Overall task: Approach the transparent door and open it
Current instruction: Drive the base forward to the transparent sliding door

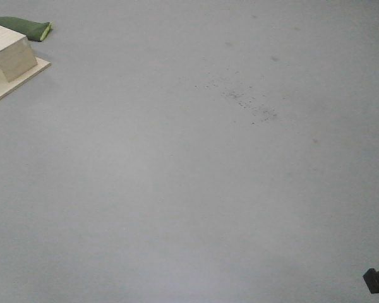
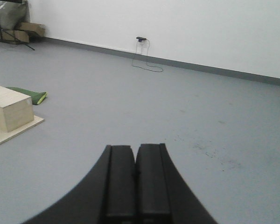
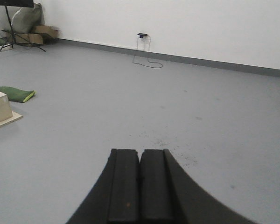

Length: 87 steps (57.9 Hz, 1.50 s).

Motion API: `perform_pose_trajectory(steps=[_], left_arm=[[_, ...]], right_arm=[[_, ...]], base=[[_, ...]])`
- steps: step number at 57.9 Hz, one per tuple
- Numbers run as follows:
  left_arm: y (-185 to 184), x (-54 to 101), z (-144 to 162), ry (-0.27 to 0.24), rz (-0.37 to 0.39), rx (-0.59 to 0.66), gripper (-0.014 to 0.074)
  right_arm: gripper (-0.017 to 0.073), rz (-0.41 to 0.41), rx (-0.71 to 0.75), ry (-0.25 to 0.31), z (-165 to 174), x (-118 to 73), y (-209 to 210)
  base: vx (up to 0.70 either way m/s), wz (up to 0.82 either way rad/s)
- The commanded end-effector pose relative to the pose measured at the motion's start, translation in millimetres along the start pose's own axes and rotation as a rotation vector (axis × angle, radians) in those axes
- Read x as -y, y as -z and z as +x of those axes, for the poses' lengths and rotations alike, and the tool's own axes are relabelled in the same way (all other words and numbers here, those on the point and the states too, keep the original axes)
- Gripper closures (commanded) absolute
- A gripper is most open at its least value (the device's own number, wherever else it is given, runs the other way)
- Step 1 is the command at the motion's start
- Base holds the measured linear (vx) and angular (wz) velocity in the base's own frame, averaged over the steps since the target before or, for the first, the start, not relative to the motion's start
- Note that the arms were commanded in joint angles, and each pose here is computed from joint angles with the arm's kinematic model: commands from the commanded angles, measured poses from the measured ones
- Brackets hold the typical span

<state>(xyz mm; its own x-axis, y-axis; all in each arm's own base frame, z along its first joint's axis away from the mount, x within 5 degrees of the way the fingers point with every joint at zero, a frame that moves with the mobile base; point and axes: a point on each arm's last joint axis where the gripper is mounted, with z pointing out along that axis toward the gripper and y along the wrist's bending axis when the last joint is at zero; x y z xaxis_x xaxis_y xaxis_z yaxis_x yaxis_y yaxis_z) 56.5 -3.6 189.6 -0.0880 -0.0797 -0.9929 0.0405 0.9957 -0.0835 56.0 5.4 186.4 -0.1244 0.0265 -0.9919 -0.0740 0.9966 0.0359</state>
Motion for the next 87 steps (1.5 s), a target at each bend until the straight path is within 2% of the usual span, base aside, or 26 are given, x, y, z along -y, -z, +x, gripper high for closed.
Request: perform_pose_trajectory(steps=[1, 87], left_arm=[[0.2, -0.8, -5.1, 0.014, -0.006, 0.081, 0.0591], [0.2, -0.8, -5.1, 0.014, -0.006, 0.081, 0.0591]], right_arm=[[0.0564, 0.015, 0.092, 0.001, -6.8, 1.2, 1.2], [0.0564, 0.015, 0.092, 0.001, -6.8, 1.2, 1.2]], base=[[0.5, 0.34], [0.52, 0.46]])
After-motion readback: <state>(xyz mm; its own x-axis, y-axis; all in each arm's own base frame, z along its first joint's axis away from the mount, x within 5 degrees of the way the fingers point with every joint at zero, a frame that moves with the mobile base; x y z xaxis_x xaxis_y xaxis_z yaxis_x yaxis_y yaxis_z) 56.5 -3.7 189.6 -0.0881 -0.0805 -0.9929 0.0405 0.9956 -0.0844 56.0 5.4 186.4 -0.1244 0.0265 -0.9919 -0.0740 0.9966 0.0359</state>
